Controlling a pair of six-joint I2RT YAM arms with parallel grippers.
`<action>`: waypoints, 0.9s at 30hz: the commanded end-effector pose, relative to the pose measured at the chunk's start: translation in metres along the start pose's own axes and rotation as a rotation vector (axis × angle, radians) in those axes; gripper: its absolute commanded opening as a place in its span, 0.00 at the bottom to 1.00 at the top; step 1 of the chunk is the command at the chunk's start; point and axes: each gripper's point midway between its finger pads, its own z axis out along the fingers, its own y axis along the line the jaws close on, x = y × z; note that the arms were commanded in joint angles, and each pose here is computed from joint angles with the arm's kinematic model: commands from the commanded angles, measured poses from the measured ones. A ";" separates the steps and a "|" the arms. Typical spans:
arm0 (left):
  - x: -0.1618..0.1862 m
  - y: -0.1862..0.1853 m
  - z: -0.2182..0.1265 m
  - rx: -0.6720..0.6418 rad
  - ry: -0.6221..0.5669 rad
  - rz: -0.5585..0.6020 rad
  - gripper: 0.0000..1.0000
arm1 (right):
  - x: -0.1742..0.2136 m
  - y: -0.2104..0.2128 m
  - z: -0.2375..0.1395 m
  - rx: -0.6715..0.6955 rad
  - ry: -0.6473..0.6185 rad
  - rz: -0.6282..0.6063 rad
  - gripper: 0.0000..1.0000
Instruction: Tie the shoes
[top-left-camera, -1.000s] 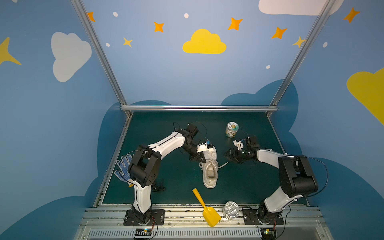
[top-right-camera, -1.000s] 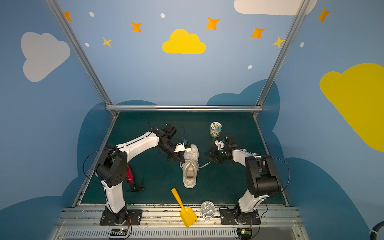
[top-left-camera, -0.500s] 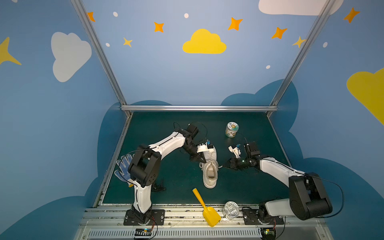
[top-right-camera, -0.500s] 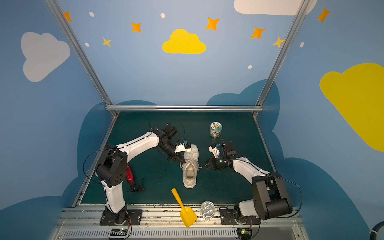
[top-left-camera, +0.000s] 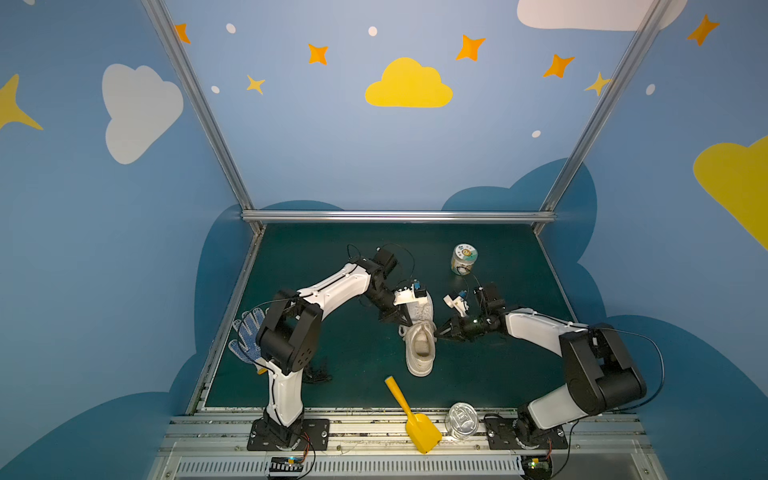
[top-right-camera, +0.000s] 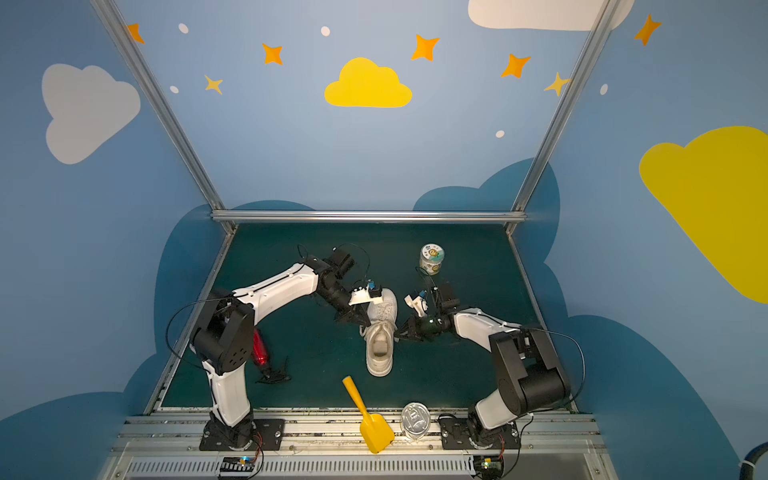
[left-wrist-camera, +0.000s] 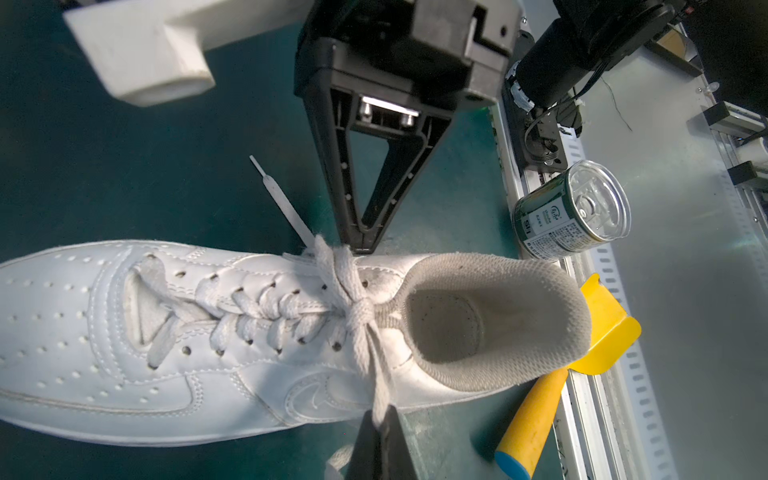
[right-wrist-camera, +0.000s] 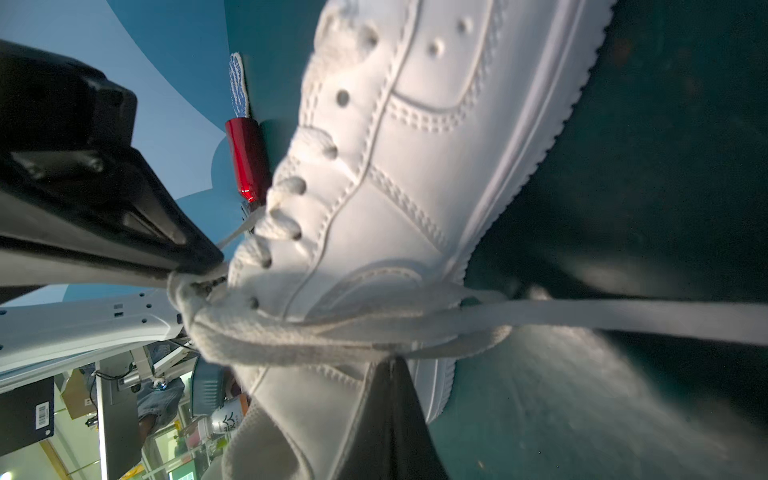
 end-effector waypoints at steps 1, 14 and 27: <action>-0.003 -0.011 -0.007 0.004 -0.002 -0.003 0.03 | -0.016 0.002 0.001 0.016 -0.030 -0.024 0.00; -0.002 -0.011 -0.006 0.008 0.004 -0.006 0.03 | -0.037 -0.012 -0.009 0.120 -0.073 -0.053 0.17; -0.003 -0.011 -0.006 0.013 -0.003 -0.008 0.03 | -0.025 0.012 -0.020 0.019 -0.069 -0.136 0.36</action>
